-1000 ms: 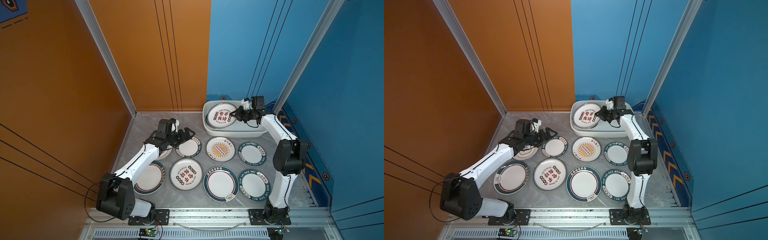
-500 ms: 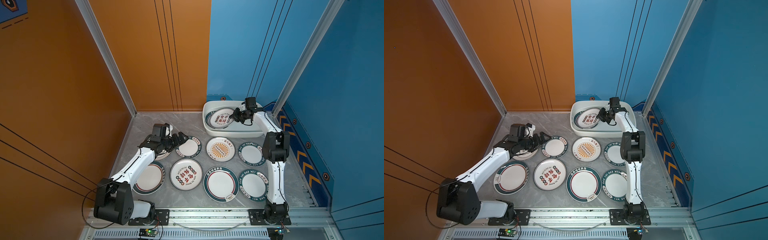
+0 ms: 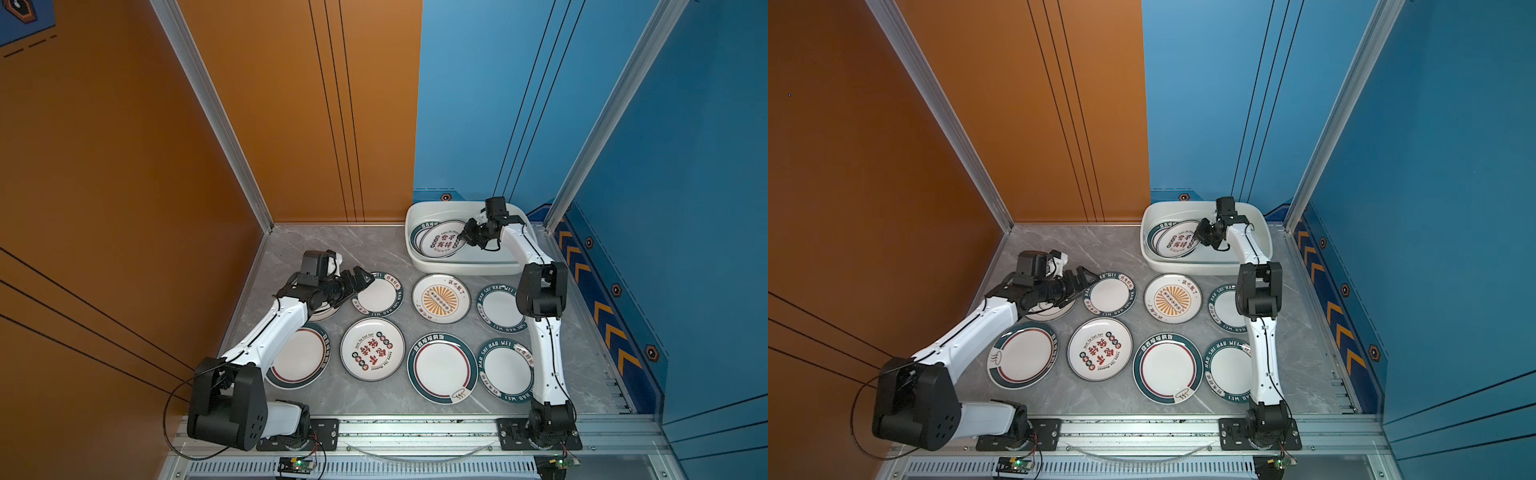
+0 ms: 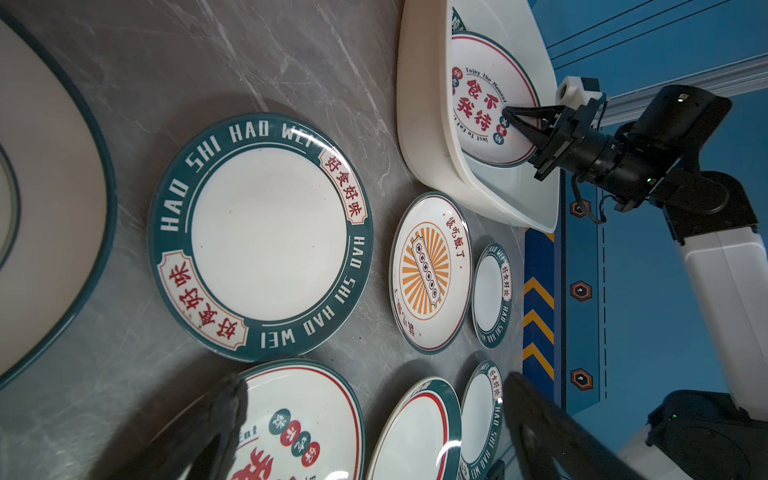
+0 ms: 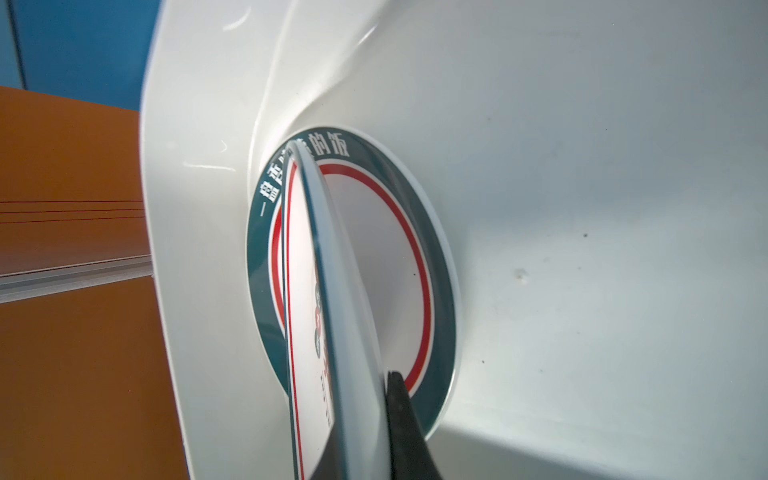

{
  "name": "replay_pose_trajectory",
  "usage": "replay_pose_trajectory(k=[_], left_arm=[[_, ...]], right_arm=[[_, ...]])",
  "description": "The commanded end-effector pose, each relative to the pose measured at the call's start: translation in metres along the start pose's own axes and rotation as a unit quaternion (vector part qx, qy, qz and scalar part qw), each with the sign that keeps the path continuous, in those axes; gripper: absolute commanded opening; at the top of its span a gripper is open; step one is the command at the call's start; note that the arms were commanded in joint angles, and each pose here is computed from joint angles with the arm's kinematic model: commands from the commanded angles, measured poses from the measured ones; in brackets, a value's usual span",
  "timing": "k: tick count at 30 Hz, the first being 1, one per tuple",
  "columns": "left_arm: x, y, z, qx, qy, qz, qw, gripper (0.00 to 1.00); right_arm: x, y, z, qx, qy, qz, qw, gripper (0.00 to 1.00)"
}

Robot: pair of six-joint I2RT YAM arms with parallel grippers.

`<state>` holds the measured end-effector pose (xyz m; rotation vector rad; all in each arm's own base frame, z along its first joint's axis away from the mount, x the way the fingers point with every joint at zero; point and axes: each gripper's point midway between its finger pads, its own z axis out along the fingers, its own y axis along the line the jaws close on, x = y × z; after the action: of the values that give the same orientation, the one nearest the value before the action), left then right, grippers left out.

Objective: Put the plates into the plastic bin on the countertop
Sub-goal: 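Lower the plate into the white bin with the right gripper and open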

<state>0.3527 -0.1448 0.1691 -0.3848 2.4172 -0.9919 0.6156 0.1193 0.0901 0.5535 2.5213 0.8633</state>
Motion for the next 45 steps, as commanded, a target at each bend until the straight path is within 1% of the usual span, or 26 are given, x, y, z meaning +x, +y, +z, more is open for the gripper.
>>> replay_pose_trajectory(k=[1,6,8,10,21,24,33,36,42,45], left_arm=[[-0.001,0.001,0.001,0.008,0.006,0.006,1.0,0.98],[-0.002,0.002,0.003,0.007,0.008,0.004,1.0,0.98],[-0.002,0.003,0.003,0.006,0.009,0.004,1.0,0.98],[-0.001,0.003,0.004,0.006,0.01,0.003,1.0,0.99],[0.002,0.006,0.001,0.001,0.016,0.008,1.0,0.99],[0.005,0.01,-0.001,-0.004,0.018,0.01,1.0,0.99],[0.013,0.023,-0.006,-0.021,0.021,0.009,1.0,0.99],[0.013,0.026,-0.007,-0.023,0.022,0.007,0.999,0.99],[0.019,0.03,-0.011,-0.032,0.029,0.009,0.999,1.0],[0.024,0.036,-0.013,-0.041,0.036,0.008,0.998,0.99]], right_arm=[[-0.003,0.007,-0.001,-0.001,-0.007,-0.005,1.0,0.0],[0.002,0.001,0.007,0.008,0.001,-0.004,1.0,0.0],[0.004,-0.004,0.01,0.017,0.004,-0.005,1.0,0.06],[0.007,-0.01,0.012,0.028,0.008,-0.007,1.0,0.13],[0.013,-0.019,0.014,0.06,0.011,-0.025,0.998,0.35],[0.014,-0.019,0.013,0.067,0.011,-0.034,0.997,0.39],[0.021,-0.023,0.012,0.1,0.015,-0.061,0.993,0.48],[0.024,-0.023,0.014,0.106,0.018,-0.067,0.992,0.49],[0.024,-0.017,0.017,0.099,0.017,-0.078,0.992,0.53],[0.024,-0.007,0.017,0.083,0.019,-0.088,0.993,0.54]])
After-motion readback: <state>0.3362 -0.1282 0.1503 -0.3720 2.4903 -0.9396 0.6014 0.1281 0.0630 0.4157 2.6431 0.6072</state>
